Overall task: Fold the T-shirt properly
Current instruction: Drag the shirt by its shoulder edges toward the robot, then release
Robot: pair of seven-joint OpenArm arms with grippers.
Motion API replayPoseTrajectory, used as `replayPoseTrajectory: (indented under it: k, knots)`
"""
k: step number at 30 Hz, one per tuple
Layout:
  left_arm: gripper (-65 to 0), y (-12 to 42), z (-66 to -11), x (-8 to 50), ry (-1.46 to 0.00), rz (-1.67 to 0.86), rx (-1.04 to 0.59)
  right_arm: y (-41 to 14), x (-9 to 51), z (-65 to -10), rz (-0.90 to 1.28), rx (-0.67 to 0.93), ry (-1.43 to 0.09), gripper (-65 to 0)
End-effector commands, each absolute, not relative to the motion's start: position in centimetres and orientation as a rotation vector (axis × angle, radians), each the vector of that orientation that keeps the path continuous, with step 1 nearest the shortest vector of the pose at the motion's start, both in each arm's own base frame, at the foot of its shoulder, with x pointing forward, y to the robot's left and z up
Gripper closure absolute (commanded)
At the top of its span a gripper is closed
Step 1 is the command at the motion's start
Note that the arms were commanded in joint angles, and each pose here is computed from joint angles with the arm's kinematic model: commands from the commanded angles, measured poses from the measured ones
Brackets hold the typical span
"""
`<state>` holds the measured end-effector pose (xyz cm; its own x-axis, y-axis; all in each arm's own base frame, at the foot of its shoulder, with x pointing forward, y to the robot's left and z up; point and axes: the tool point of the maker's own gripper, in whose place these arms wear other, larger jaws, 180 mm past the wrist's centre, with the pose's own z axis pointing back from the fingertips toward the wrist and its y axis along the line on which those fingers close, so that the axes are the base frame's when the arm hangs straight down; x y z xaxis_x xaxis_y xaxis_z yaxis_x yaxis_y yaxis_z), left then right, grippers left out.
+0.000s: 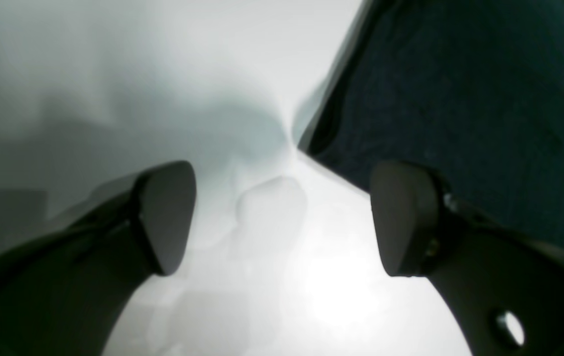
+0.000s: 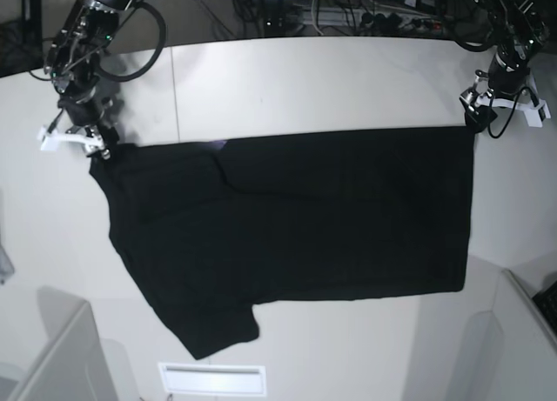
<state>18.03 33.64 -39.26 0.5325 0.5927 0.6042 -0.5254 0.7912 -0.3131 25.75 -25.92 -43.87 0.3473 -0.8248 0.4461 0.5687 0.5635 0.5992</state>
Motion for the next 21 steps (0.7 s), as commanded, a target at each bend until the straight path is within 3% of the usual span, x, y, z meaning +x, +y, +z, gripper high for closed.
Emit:
replayPoseTrajectory:
  k: [1,17,21]
  knots:
    - [-53.0,34.2,-38.5,19.0,-0.796,0.664,-0.098,-26.1,25.3,-44.5,-0.932,0.347,-0.756,-33.8]
    - [-52.7,33.5,-41.9,22.8,-0.758,0.758,-0.204,-26.0,25.4,-44.7,-0.934,0.351,-0.752,-33.5]
    - [-42.8,31.3,-43.2,23.2,-0.71,0.712,-0.237,-26.0,25.4,-44.7,-0.933,0.351,-0.753,-33.5]
